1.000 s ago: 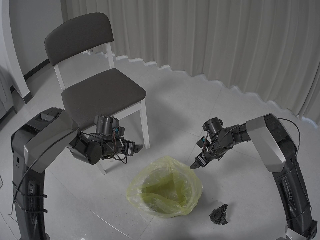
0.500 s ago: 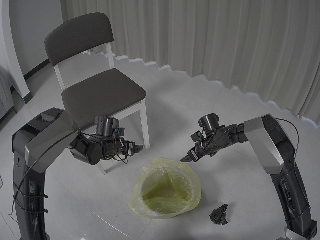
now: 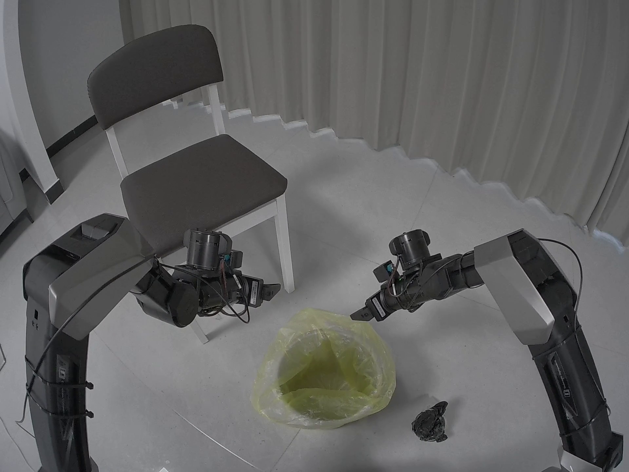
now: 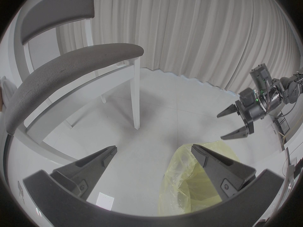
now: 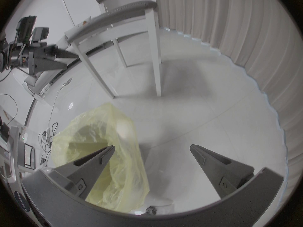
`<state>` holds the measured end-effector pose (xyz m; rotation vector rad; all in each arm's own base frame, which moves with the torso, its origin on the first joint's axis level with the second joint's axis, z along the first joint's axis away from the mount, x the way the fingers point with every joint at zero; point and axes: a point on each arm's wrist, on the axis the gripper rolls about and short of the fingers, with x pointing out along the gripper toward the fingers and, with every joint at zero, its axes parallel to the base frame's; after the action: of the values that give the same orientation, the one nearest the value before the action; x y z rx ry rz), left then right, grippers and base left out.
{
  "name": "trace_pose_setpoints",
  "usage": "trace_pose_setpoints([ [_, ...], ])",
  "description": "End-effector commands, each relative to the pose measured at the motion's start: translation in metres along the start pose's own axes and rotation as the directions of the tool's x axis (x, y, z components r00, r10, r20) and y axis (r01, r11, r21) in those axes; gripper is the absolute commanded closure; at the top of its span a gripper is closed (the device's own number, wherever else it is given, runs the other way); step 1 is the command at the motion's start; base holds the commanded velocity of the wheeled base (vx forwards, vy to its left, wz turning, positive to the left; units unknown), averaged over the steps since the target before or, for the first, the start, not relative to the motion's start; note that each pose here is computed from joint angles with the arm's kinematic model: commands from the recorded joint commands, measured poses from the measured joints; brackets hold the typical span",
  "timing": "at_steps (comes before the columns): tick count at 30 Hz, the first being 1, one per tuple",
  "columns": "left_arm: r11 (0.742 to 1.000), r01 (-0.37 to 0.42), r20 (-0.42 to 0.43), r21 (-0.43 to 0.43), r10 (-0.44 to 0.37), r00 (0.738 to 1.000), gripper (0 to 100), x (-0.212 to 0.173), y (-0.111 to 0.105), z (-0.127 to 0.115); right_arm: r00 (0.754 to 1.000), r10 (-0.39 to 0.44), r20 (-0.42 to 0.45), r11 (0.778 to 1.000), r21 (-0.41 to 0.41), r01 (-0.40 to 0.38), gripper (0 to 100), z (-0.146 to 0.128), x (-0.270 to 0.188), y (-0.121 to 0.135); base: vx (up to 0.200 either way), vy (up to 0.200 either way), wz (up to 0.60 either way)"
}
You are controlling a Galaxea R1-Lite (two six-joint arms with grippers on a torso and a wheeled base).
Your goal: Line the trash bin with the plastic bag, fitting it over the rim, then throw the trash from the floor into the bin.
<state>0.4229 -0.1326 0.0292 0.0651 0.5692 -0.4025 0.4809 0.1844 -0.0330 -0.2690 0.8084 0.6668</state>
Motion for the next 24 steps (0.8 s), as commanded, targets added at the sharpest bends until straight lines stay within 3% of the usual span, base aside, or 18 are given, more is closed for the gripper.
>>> trace_pose_setpoints([
  [1,1.000,-0.002,0.001,-0.001,0.002,1.000,0,-0.001,0.001,0.000,1.000,0.008,-0.028,1.000,0.002,-0.008,0,-0.011,0.011,0.001,0.000,0.000,0.00],
  [13,1.000,-0.003,-0.005,-0.003,0.003,1.000,0,0.001,0.002,-0.002,0.998,-0.044,-0.034,0.997,0.057,0.046,0,-0.026,0.019,-0.036,0.000,0.000,0.00],
  [16,1.000,-0.002,-0.013,-0.003,0.002,1.000,0,0.003,0.001,-0.005,0.984,-0.003,-0.181,0.994,0.104,0.022,0,-0.060,0.035,-0.037,0.000,0.000,0.00],
  [19,1.000,0.000,-0.023,-0.003,0.000,1.000,0,0.006,0.001,-0.009,0.948,0.051,-0.315,0.989,0.145,-0.005,0,-0.095,0.052,-0.032,0.000,0.000,0.00],
  [22,1.000,-0.002,-0.026,-0.006,0.001,1.000,0,0.006,0.001,-0.010,0.920,0.082,-0.383,0.985,0.170,-0.017,0,-0.109,0.056,-0.028,0.000,0.000,0.00],
  [24,1.000,-0.002,-0.023,-0.007,0.002,1.000,0,0.006,0.001,-0.009,0.921,0.080,-0.382,0.985,0.170,-0.015,0,-0.107,0.055,-0.029,0.000,0.000,0.00],
])
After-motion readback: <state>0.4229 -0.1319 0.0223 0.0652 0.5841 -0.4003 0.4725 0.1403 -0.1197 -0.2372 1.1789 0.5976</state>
